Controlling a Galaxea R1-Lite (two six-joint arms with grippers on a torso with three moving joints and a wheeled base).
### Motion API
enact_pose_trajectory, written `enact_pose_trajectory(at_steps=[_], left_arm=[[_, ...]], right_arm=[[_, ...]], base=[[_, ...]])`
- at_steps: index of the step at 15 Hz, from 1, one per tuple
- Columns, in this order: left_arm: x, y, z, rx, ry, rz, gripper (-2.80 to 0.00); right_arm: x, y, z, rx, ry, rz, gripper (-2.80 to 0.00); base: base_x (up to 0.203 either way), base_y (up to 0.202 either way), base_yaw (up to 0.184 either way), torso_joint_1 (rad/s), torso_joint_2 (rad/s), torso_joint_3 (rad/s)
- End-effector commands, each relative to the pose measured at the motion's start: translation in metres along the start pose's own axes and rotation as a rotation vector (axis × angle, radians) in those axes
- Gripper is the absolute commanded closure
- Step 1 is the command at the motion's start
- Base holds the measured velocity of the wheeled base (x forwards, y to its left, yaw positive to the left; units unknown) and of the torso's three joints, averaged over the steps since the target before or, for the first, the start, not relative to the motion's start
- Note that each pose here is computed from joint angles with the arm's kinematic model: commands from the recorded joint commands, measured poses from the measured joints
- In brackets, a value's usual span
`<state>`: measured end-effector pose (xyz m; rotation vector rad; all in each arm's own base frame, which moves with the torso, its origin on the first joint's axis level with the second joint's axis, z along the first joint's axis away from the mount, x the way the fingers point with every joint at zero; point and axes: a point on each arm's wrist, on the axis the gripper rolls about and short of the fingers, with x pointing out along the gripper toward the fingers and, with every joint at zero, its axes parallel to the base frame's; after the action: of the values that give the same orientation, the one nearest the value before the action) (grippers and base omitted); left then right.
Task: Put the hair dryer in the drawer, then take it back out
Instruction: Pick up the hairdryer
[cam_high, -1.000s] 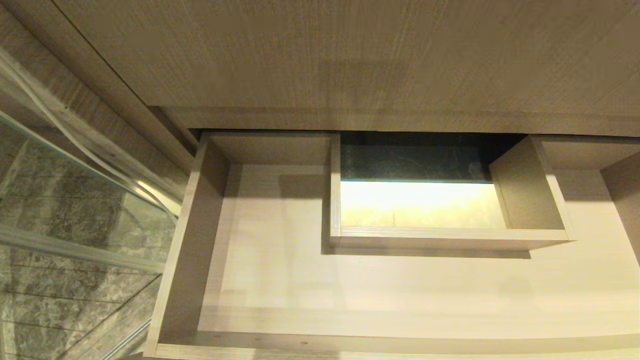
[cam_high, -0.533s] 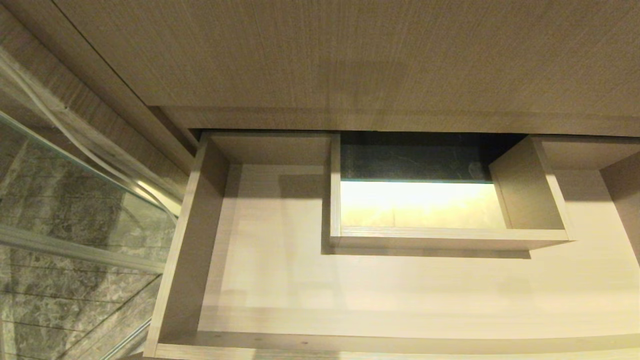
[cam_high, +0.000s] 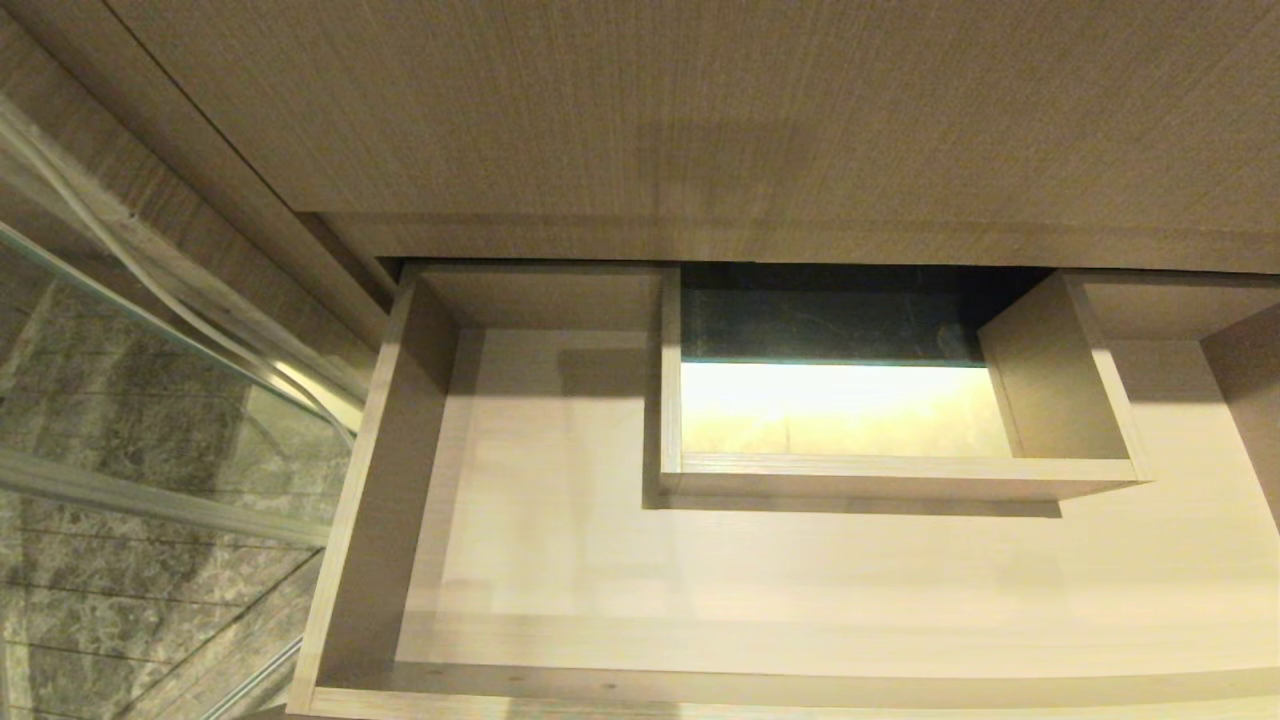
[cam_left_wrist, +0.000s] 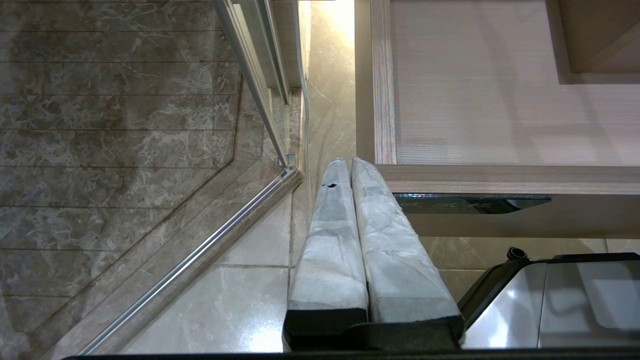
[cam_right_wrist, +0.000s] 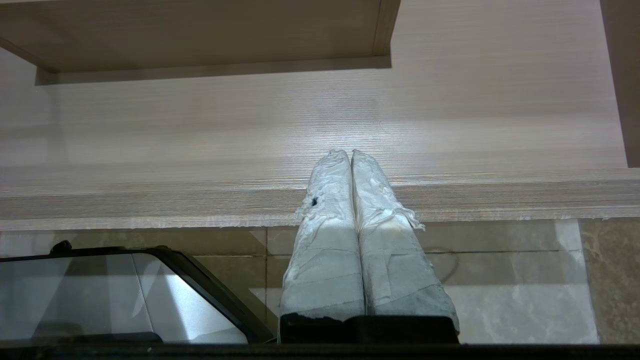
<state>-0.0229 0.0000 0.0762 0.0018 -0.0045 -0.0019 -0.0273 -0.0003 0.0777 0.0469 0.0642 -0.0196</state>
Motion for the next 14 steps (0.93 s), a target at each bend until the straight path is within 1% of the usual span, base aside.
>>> enact_pose_trajectory(at_steps=[1,14], left_arm=[[0.0001,0.0,0.0,-0.001,0.001,0.0,0.0],[0.0,0.0,0.0,-0.003,0.0,0.0,0.0]], right_arm=[[0.0001,0.0,-0.0001,0.0,0.003,0.0,0.0],[0.0001,0.0,-0.0001,0.0,0.003,0.0,0.0]], base=[[0.0,0.0,0.0,0.0,0.0,0.0],[0.0,0.0,0.0,0.0,0.0,0.0]])
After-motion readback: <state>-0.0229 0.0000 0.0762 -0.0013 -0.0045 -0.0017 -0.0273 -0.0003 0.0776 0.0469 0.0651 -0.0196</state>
